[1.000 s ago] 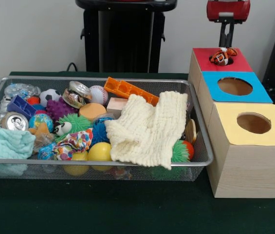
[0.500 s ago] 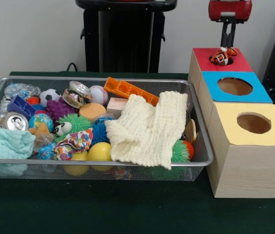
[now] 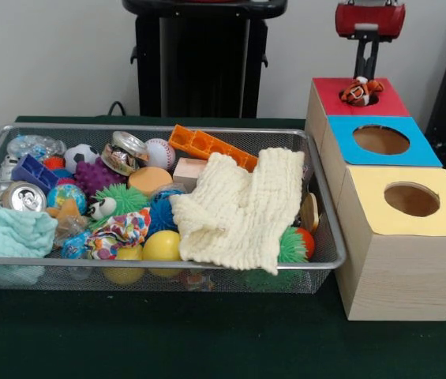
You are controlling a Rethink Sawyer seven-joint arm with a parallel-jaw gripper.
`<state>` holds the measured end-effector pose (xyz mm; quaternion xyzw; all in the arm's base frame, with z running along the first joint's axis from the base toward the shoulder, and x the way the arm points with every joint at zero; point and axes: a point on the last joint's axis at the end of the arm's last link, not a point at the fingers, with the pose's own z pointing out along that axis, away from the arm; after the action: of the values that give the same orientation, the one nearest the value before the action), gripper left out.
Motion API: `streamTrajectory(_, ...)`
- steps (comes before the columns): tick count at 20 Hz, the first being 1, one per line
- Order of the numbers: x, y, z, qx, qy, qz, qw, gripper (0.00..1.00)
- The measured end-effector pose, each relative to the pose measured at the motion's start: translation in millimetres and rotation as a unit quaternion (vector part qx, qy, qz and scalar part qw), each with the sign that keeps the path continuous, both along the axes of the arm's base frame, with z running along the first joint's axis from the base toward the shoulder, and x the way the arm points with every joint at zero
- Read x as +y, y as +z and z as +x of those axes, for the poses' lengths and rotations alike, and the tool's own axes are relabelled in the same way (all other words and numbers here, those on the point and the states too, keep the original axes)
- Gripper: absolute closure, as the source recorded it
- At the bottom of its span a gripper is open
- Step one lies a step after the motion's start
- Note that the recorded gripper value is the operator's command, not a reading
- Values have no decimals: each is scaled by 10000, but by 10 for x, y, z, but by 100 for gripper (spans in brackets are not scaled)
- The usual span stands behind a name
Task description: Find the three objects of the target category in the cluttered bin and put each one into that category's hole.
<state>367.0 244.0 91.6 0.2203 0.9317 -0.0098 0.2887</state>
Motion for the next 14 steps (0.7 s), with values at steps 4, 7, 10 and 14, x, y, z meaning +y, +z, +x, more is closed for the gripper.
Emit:
streamTrajectory(4,-22,-88,-38,105,-8,-46,9999,100)
streamTrajectory(7,-38,-138,-50,155,-18,-75,9999,100)
streamTrajectory(10,-55,-204,-54,190,-20,-116,9997,100)
streamTrajectory(14,-61,-272,-10,126,-21,-162,9998,100)
